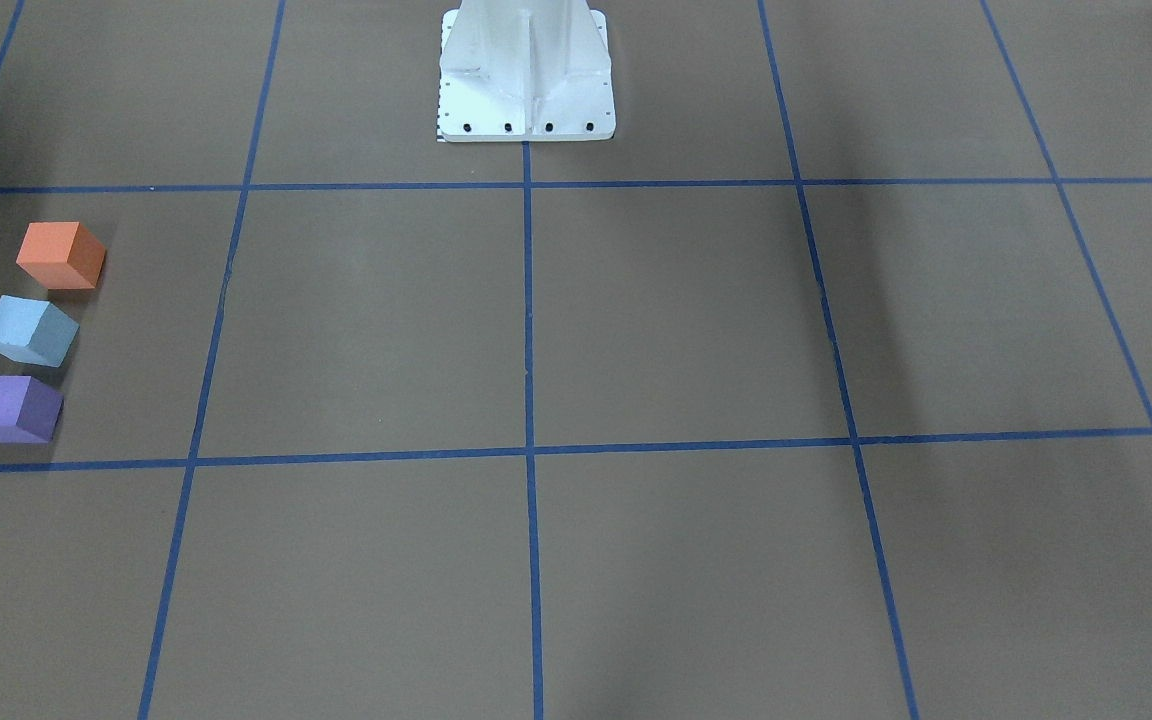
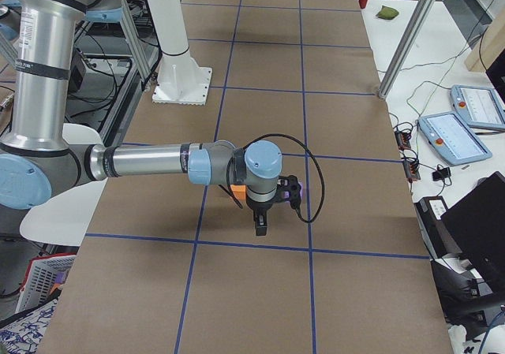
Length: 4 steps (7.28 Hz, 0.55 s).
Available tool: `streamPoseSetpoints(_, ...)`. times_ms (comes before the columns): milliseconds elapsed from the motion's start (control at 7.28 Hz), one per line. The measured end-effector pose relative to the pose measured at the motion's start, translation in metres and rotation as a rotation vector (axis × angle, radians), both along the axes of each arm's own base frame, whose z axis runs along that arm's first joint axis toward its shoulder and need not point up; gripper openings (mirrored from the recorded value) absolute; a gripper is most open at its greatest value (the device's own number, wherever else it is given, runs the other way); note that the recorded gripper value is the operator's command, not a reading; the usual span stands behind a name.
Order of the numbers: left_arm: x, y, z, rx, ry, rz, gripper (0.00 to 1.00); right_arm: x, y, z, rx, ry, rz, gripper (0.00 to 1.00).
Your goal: Place blue block between orange and purple blocks
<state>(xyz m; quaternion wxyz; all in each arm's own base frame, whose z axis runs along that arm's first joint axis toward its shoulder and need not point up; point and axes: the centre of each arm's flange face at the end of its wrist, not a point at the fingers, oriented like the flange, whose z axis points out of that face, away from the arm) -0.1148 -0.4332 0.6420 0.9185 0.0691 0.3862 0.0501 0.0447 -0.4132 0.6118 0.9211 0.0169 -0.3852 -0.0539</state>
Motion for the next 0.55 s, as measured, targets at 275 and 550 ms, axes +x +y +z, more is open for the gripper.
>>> streamPoseSetpoints(275,0.0004,0.0025,0.0041,0.006,-0.001,0.014,1.00,0.0000,0.0000,-0.0006,-0.013,0.000,0.015,1.00)
streamPoseSetpoints(550,0.0009,0.0037,0.0063,0.003,-0.001,0.017,1.00,-0.0002,-0.0002,-0.0011,-0.014,0.000,0.018,1.00)
